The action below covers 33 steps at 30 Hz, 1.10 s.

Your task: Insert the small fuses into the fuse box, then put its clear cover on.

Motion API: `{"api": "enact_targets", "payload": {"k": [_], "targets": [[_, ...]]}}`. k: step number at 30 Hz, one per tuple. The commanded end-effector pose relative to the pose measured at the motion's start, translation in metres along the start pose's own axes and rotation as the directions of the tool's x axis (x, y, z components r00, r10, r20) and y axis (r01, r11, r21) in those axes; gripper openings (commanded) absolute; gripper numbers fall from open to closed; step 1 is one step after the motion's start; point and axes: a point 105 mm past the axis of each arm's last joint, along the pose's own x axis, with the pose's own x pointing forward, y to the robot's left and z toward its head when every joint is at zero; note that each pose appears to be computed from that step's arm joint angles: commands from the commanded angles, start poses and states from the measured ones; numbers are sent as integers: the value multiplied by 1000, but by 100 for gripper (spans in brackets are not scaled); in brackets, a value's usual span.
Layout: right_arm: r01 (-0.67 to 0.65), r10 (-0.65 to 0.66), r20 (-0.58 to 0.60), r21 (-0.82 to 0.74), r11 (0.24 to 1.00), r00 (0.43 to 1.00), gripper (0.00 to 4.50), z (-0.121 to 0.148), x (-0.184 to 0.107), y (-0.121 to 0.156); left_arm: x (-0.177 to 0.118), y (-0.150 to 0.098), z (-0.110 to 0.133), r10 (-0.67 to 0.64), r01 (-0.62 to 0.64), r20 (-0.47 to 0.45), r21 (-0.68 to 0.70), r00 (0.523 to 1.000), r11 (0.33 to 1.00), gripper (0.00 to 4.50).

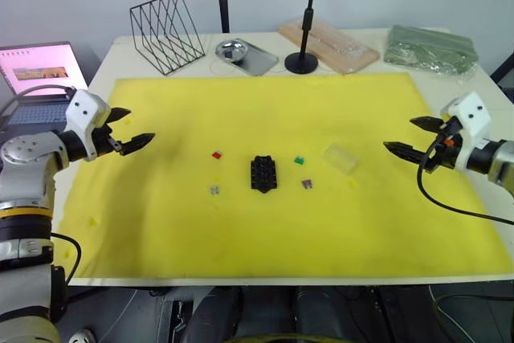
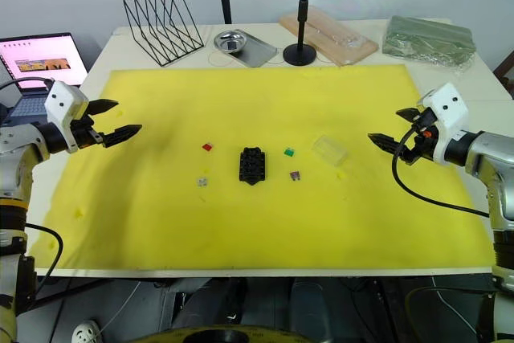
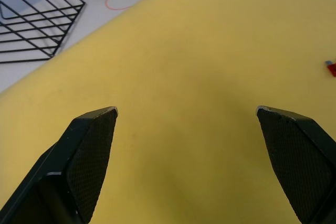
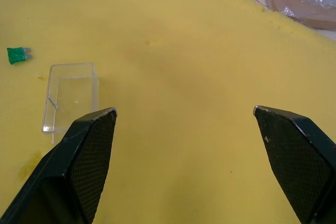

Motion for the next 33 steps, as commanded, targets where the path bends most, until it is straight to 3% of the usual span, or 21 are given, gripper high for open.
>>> {"api": "enact_targets", "payload": {"k": [1,33], "targets": [[29,-29,14,-34,999,999,445,7,-4,-7,-8,10,10,39,-39,0,54,999,998,446],[68,-66,32,-72,995,997,445,5,5,-13,-21,17,13,78,-81,42,68,996,994,446]]}}
